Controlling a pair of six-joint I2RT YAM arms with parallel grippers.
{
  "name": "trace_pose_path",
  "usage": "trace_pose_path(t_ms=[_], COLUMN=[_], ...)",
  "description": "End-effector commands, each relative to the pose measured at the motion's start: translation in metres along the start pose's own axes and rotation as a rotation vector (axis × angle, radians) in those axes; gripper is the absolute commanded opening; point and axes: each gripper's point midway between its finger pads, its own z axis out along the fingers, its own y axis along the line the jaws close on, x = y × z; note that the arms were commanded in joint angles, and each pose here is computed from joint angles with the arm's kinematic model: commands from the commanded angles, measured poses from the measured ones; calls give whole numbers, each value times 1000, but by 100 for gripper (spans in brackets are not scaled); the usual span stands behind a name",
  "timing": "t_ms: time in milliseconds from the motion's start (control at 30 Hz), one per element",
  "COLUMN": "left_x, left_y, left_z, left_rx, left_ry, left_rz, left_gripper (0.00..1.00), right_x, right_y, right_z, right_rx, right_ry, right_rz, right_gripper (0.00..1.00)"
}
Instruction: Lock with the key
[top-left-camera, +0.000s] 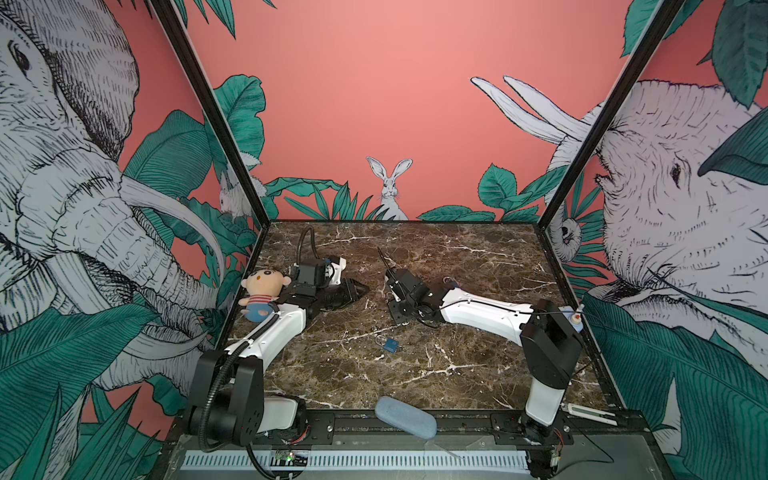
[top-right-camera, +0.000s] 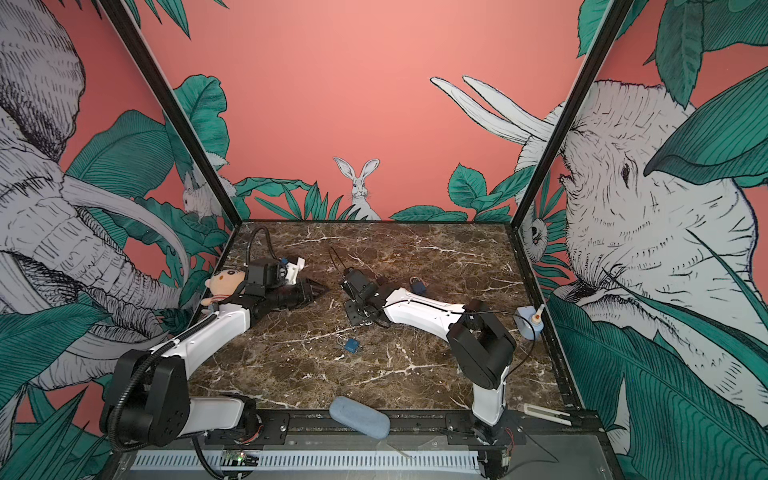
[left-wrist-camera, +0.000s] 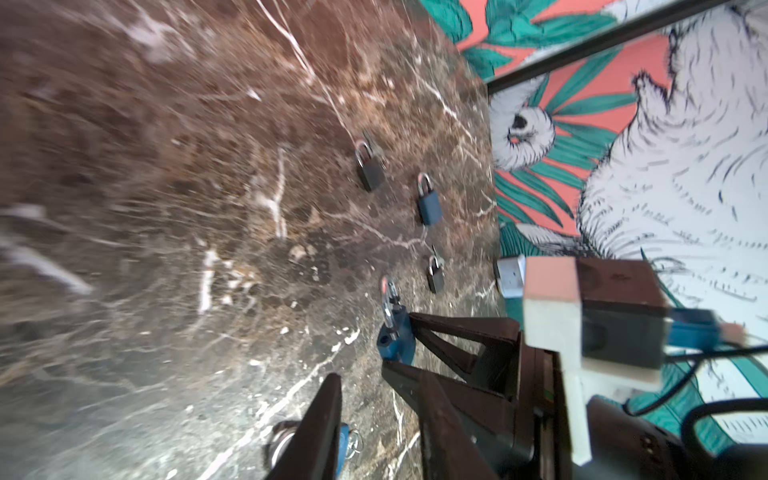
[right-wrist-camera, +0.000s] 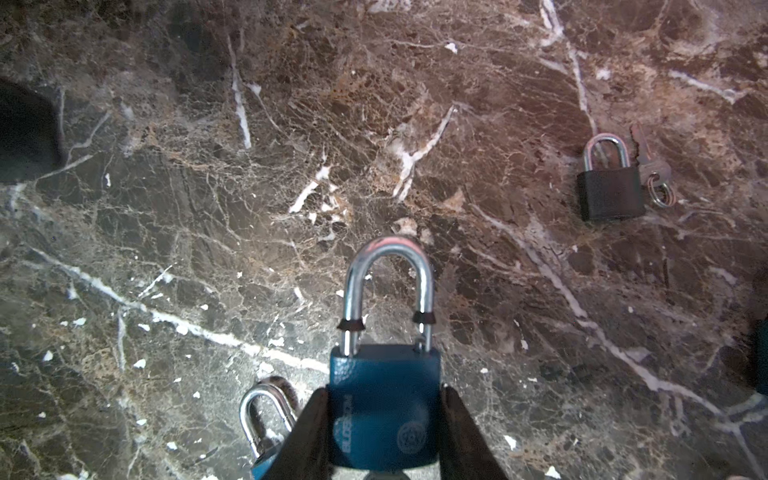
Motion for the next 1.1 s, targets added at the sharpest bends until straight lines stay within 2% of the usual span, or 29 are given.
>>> trace_pose_path(t_ms=[0, 333, 1067], left_x=[-6, -8, 2], left_y=[-20, -29, -31], left_z=[8, 37, 59], left_rx=[65, 139, 148], left_ry=[10, 36, 96], left_rz=[44, 23, 9], left_gripper=[34, 34, 34], right_x=[-14, -9, -16], right_y=[6, 4, 6], right_z=[-23, -32, -38], right_rx=[-36, -41, -49], right_ry=[-61, -63, -87], right_rz=[-6, -4, -1], right_gripper=[9, 9, 9])
